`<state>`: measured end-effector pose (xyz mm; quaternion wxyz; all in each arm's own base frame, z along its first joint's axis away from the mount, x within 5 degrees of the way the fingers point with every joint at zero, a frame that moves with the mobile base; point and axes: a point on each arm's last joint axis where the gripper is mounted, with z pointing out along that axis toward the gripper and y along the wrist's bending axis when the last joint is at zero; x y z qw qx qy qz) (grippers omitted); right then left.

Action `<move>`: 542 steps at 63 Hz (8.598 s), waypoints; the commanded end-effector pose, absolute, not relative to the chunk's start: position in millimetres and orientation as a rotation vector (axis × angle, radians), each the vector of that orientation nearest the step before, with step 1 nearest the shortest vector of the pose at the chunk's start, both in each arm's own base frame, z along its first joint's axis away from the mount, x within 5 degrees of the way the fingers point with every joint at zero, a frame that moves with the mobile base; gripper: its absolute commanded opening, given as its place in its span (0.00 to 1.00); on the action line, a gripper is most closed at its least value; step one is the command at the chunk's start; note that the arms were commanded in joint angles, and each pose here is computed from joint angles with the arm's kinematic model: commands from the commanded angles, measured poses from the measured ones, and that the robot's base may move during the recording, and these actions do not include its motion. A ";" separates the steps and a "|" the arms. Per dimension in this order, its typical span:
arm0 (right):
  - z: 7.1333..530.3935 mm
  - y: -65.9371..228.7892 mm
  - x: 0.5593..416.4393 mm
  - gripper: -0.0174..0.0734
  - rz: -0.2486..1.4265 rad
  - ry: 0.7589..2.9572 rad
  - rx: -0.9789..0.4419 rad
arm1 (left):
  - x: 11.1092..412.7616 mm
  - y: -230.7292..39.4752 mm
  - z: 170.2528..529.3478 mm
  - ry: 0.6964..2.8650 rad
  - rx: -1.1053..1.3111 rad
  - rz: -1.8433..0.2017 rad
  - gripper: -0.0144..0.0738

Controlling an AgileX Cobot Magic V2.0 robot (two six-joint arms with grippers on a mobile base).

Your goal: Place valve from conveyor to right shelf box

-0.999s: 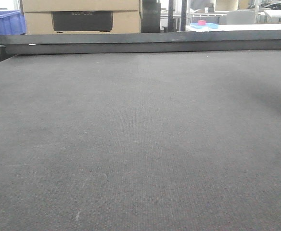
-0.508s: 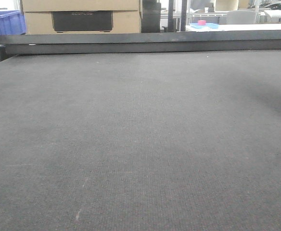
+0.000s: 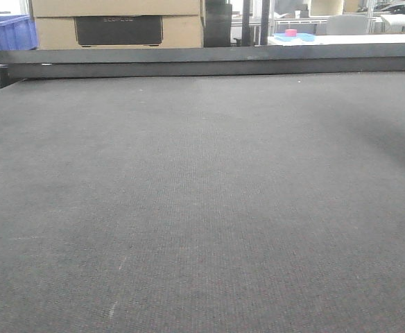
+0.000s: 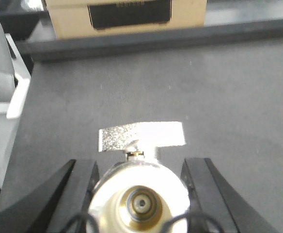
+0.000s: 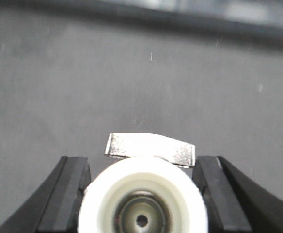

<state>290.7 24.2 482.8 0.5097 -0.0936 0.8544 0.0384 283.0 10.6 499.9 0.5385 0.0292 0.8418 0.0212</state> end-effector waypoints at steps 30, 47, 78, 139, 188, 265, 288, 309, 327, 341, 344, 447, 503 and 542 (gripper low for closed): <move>507.1 21.9 289.4 0.02 0.069 1.856 -0.190 | 280.0 8.8 515.9 1.881 0.060 0.045 0.04; 508.3 21.8 289.8 0.02 0.068 1.843 -0.188 | 280.0 8.9 516.1 1.879 0.060 0.045 0.04; 508.3 21.8 289.8 0.02 0.068 1.843 -0.188 | 280.0 8.9 516.1 1.879 0.060 0.045 0.04; 508.3 21.8 289.8 0.02 0.068 1.843 -0.188 | 280.0 8.9 516.1 1.879 0.060 0.045 0.04; 508.3 21.8 289.8 0.02 0.068 1.843 -0.188 | 280.0 8.9 516.1 1.879 0.060 0.045 0.04; 508.3 21.8 289.8 0.02 0.068 1.843 -0.188 | 280.0 8.9 516.1 1.879 0.060 0.045 0.04; 508.3 21.8 289.8 0.02 0.068 1.843 -0.188 | 280.0 8.9 516.1 1.879 0.060 0.045 0.04; 508.3 21.8 289.8 0.02 0.068 1.843 -0.188 | 280.0 8.9 516.1 1.879 0.060 0.045 0.04; 508.3 21.8 289.8 0.02 0.068 1.843 -0.188 | 280.0 8.9 516.1 1.879 0.060 0.045 0.04; 508.3 21.8 289.8 0.02 0.068 1.843 -0.188 | 280.0 8.9 516.1 1.879 0.060 0.045 0.04; 508.3 21.8 289.8 0.02 0.068 1.843 -0.188 | 280.1 8.9 516.3 1.878 0.060 0.045 0.04; 508.3 21.8 289.8 0.02 0.068 1.843 -0.188 | 280.1 8.9 516.4 1.876 0.060 0.045 0.04; 508.3 21.8 289.8 0.02 0.068 1.843 -0.188 | 280.1 8.9 516.4 1.876 0.060 0.045 0.04; 508.3 21.8 289.8 0.02 0.068 1.843 -0.188 | 280.2 8.9 516.6 1.874 0.060 0.045 0.04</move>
